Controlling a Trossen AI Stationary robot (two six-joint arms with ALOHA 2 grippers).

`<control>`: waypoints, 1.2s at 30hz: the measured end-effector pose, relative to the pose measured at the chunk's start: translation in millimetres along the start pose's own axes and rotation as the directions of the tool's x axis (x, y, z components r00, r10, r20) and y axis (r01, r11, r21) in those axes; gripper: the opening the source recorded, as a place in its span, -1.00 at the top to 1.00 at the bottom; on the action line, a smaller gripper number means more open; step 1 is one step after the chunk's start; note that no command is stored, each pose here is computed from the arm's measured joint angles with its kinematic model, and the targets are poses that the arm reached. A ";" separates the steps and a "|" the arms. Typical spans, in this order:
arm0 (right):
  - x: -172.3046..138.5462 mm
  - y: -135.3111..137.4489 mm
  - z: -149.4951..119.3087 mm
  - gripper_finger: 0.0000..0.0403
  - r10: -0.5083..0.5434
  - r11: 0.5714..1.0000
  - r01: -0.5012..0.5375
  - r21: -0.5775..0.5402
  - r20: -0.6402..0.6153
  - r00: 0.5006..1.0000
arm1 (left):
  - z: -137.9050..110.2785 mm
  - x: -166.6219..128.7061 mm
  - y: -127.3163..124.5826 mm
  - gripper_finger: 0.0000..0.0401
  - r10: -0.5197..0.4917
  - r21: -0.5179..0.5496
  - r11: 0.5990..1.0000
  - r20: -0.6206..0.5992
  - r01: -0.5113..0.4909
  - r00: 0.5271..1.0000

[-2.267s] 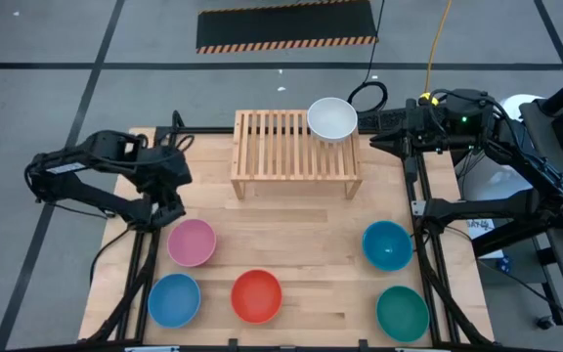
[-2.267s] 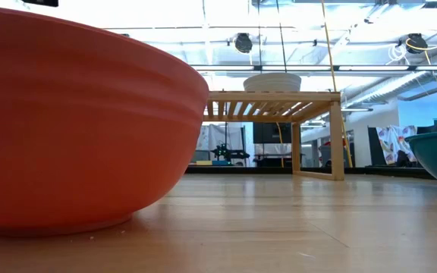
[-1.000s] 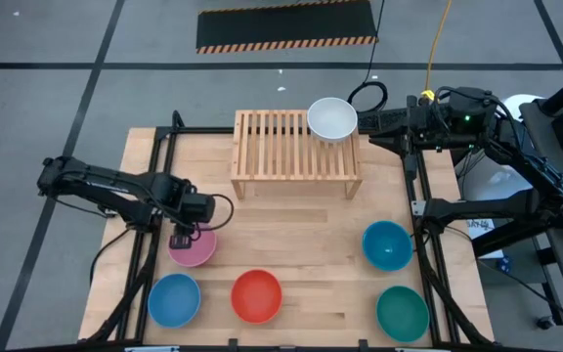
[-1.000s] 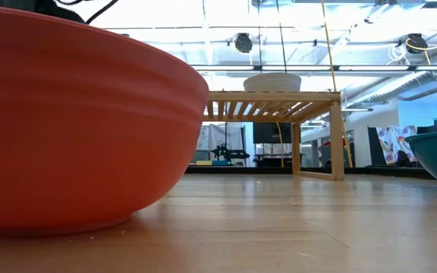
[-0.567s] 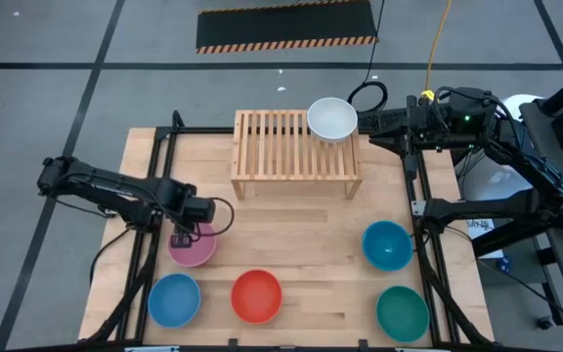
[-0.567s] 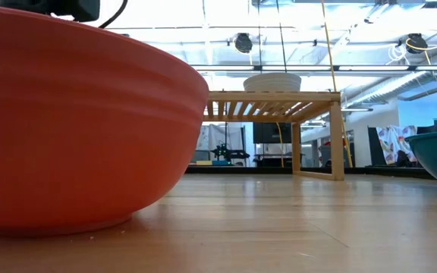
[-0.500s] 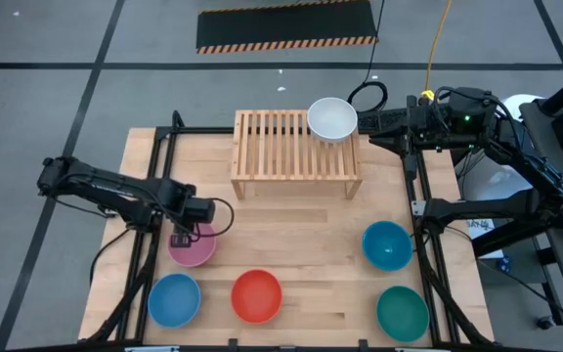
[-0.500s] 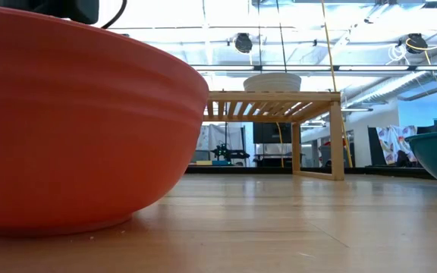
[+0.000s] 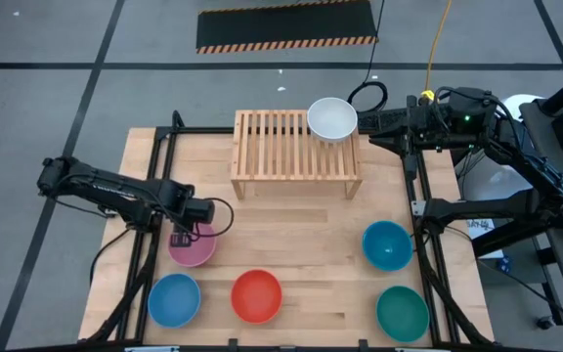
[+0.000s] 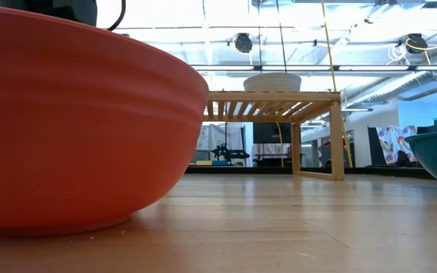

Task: Place and stack bowls onto a shelf
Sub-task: Put the pink bowl on the shelf

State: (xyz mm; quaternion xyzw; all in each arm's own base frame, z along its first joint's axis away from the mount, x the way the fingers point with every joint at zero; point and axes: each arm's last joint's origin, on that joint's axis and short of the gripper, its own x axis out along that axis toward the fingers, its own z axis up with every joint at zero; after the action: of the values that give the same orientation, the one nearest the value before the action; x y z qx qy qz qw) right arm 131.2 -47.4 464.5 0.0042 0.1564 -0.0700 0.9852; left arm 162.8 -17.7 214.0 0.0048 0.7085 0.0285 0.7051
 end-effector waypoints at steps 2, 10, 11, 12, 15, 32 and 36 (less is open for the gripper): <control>0.0 0.0 0.0 0.80 0.000 1.000 0.000 0.000 0.000 1.000 | 0.3 0.1 2.1 0.38 0.009 -0.017 1.000 0.000 -0.009 1.000; 0.0 0.0 0.0 0.80 0.000 1.000 0.000 0.000 0.000 1.000 | 1.3 0.6 12.6 0.38 -0.016 -0.071 0.997 -0.005 0.015 1.000; 0.1 0.0 0.0 0.80 0.000 1.000 0.000 0.000 0.000 1.000 | 1.4 0.7 13.6 0.38 -0.023 -0.076 0.997 -0.005 0.023 1.000; 0.1 0.0 0.0 0.80 0.000 1.000 0.000 0.000 0.000 1.000 | 1.5 0.7 14.6 0.38 -0.028 -0.082 0.996 -0.005 0.027 1.000; 0.1 -0.1 0.0 0.80 0.000 1.000 0.000 0.000 0.000 1.000 | 1.7 0.8 17.2 0.38 -0.047 -0.087 0.995 -0.006 0.046 0.999; 0.1 0.0 0.0 0.80 0.001 1.000 -0.001 0.000 0.000 1.000 | 2.5 1.3 29.5 0.38 -0.132 -0.125 0.983 0.007 0.132 0.991; 0.1 0.0 0.0 0.80 0.001 1.000 -0.001 0.000 0.000 1.000 | 3.6 1.2 30.5 0.38 -0.177 -0.116 0.977 0.023 0.178 0.984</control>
State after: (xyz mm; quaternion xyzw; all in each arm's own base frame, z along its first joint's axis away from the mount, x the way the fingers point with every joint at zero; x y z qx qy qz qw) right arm 131.3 -47.4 464.4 0.0044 0.1566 -0.0694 0.9852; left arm 165.4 12.9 214.2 -0.0997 0.6986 0.0070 0.7085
